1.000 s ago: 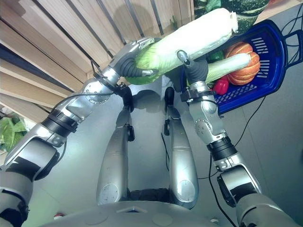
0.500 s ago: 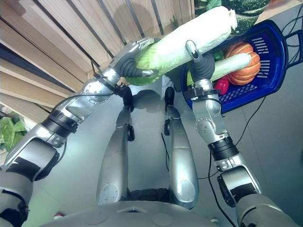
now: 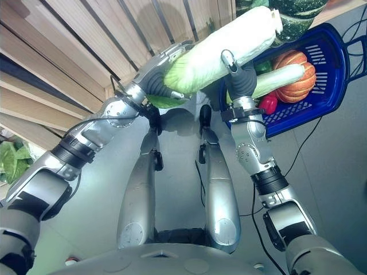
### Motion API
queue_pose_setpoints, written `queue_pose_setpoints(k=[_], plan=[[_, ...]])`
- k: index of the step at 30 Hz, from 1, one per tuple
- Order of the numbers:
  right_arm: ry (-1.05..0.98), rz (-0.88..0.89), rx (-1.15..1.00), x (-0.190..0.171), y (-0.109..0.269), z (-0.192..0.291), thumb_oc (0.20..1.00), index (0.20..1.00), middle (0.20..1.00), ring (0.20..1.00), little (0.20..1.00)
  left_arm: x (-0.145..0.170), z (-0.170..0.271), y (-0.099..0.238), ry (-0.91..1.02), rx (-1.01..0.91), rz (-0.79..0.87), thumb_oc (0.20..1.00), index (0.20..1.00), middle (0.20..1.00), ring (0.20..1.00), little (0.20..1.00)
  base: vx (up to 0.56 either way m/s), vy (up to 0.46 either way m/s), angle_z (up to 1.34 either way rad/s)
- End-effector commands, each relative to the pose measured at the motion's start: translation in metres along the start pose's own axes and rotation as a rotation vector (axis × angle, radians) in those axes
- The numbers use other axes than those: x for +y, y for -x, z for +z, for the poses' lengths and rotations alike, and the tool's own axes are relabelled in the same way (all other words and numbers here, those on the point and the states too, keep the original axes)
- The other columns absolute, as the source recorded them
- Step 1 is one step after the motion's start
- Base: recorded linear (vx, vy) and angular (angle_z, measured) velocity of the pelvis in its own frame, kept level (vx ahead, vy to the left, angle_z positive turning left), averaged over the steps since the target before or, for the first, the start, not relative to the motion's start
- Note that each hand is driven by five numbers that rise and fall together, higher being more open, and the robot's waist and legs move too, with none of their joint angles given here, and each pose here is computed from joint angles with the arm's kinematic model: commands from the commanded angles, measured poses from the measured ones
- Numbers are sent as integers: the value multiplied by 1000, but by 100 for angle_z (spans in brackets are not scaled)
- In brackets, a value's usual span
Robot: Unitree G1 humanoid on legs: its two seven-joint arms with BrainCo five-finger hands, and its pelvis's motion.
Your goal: Pick up fruits and vegetables into the basket
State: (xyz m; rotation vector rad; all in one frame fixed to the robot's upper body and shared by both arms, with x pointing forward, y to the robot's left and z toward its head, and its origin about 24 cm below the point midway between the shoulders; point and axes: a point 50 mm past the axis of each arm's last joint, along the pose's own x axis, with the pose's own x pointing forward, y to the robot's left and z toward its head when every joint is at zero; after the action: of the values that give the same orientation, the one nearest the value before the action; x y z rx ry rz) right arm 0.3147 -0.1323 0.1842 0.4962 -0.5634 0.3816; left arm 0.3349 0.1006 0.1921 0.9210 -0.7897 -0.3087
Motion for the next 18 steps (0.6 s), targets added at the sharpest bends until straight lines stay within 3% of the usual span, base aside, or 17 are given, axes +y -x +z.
queue_pose_setpoints(k=[1, 11, 18], plan=[[-35, 103, -195, 22, -4, 32, 200, 200, 200, 200, 200, 14, 11, 1, -22, -74, 174, 1000, 1000, 1000, 1000, 1000, 0, 0, 0], [6, -73, -230, -2, 1, 36, 200, 200, 200, 200, 200, 29, -9, 10, -57, 8, 373, 1000, 1000, 1000, 1000, 1000, 0, 0, 0], [85, -379, -263, -48, 12, 43, 200, 200, 200, 200, 200, 36, -28, 21, -73, 82, 423, 1000, 1000, 1000, 1000, 1000, -2, 4, 0]])
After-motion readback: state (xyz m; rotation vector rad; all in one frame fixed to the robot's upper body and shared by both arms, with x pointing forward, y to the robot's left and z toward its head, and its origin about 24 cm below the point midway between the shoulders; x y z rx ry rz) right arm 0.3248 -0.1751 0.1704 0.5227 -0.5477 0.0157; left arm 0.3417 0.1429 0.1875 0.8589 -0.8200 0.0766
